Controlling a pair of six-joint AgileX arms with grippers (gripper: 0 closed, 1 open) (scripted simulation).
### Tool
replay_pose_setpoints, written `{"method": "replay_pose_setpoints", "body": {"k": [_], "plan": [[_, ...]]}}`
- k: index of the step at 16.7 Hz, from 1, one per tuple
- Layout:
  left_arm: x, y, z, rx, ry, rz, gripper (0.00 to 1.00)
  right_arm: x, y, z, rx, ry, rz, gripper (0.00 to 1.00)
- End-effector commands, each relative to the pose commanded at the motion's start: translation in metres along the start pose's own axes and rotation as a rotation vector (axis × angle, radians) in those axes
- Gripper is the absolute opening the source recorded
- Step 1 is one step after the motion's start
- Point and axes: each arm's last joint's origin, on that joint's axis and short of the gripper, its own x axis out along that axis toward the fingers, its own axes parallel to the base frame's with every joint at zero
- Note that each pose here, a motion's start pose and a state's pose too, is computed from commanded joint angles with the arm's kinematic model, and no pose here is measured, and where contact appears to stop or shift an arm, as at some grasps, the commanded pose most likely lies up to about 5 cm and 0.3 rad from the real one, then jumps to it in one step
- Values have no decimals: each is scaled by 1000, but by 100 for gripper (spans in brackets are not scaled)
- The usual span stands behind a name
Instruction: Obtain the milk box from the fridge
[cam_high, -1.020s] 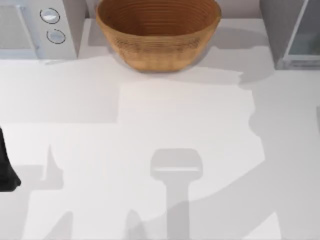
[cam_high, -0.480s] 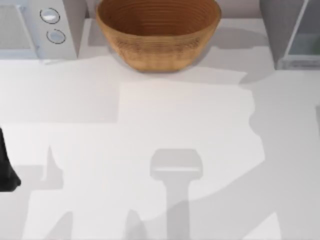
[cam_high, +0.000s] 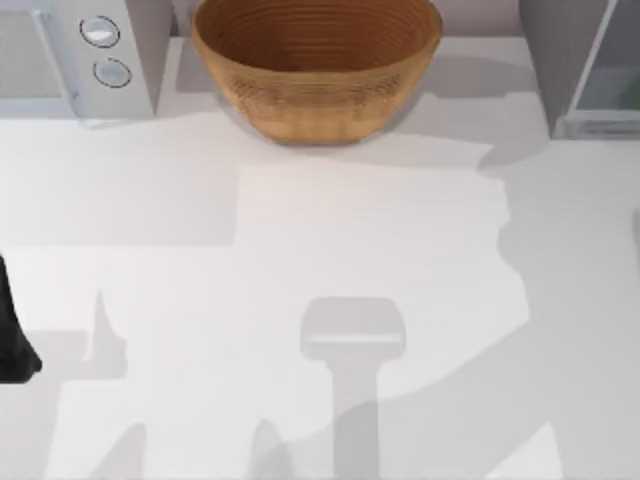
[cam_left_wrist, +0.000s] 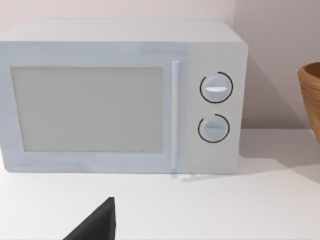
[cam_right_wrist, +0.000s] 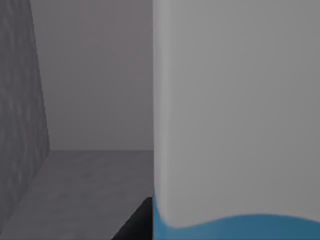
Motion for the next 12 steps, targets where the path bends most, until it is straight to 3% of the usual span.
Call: {"method": "replay_pose_setpoints", "body": {"k": [9,12], "plan": [[0,0,0,0,0,0,100,0,-1,2,1,-2,-2,0],[0,0,0,0,0,0,100,0,0,19,2,-3,2,0]]}}
